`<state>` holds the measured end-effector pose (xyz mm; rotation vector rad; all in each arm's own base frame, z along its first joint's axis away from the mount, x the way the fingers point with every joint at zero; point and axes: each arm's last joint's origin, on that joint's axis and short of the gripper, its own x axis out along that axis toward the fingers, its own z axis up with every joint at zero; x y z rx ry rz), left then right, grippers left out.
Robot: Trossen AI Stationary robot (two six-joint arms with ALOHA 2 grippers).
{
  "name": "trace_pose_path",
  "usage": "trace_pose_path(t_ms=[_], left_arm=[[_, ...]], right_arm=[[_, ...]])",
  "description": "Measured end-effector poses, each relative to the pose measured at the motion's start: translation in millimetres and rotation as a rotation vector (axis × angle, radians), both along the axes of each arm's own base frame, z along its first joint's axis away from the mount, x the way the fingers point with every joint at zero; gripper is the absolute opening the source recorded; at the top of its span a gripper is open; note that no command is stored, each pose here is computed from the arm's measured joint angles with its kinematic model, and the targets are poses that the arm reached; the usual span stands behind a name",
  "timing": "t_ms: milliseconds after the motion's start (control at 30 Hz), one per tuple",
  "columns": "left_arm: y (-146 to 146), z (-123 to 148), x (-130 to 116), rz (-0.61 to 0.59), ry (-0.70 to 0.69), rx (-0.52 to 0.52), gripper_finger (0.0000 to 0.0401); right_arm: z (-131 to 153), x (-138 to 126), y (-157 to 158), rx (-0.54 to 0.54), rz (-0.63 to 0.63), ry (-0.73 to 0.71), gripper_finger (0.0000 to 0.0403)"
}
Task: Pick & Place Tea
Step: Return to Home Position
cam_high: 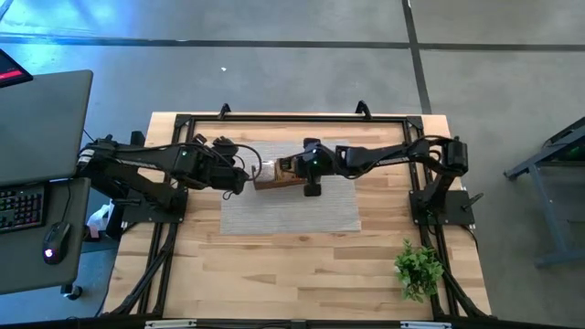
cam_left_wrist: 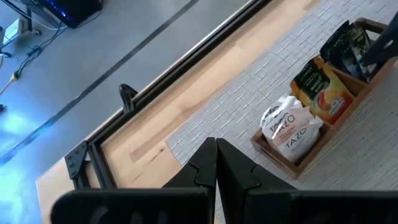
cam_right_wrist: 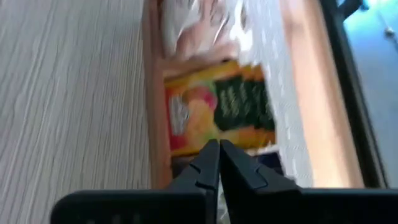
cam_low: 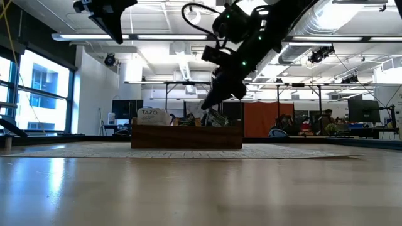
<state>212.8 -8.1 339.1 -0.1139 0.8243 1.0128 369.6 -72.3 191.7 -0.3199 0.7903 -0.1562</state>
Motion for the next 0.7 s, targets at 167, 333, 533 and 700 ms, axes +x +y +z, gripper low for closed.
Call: trace_pose_path(t_ms=[167,333,533,700], left_arm=[[0,0,0,0.001,-0.002,0.003,0.0001],[0,0,0,0.002,-0.004,0.002,0.0001],[0,0,0,0.002,-0.003,0.002,0.0001],[0,0,0,0.001,0.0,0.003,0.0001]], right_arm=[[-4,-2,0,0.013,-0.016,0.039,0.0005],[-17,0,-2,0.04,-0.012,0.071,0.0003],[-35,1,-4,-0.018,-0.044,0.147,0.0002],[-14,-1,-4,-0.035,-0.048,0.079,0.0001]])
